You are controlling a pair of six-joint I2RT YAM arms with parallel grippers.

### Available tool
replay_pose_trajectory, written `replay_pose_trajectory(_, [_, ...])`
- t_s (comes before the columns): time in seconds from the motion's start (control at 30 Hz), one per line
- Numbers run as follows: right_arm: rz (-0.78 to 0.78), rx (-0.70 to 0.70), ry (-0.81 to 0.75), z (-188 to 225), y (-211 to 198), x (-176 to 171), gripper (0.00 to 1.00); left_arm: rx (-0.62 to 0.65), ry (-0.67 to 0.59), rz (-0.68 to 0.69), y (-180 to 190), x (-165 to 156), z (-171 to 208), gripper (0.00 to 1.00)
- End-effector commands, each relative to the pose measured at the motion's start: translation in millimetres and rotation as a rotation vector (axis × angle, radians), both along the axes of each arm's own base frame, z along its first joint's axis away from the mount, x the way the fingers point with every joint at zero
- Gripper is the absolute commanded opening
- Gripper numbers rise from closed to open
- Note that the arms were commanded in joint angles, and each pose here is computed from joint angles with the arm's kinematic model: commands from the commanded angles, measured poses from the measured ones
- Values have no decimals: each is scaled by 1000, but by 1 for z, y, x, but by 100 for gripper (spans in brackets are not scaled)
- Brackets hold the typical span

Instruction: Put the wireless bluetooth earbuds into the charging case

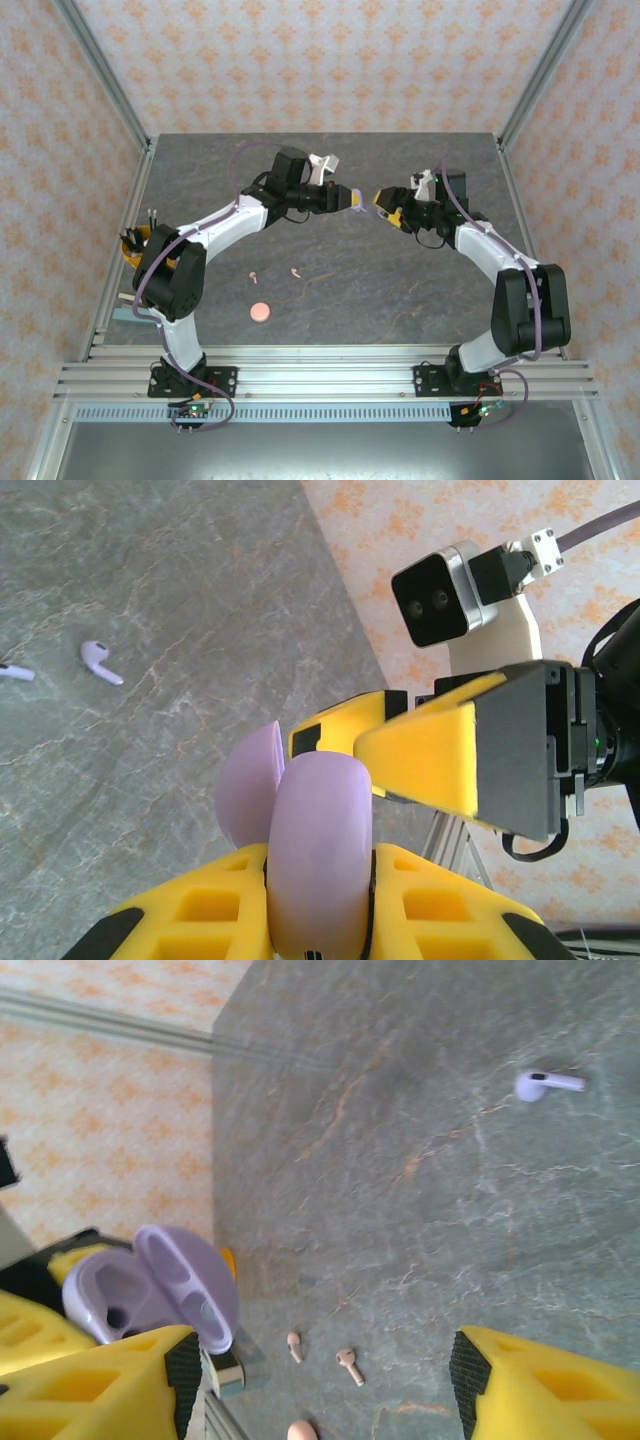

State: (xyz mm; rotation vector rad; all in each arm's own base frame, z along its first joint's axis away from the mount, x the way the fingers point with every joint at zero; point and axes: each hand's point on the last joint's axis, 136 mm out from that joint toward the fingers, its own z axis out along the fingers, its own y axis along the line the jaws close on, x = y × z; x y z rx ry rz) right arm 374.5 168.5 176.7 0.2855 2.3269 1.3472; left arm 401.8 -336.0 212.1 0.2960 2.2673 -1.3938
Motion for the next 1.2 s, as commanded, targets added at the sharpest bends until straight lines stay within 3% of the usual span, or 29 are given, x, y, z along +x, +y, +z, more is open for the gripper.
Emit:
replay_pose_trajectory(0.0, [89,32,-48,10,7,-12,65,-47,-58,-66,-8,-2,28,7])
replay_pose_trajectory(0.33, [118,59,-80,24,11,-12,55,-53,-50,-89,-11,-2,32,7])
replay_pose_trajectory(1.17, [123,76,-144,51,20,-7,49,-55,-35,-110,-14,-7,32,3])
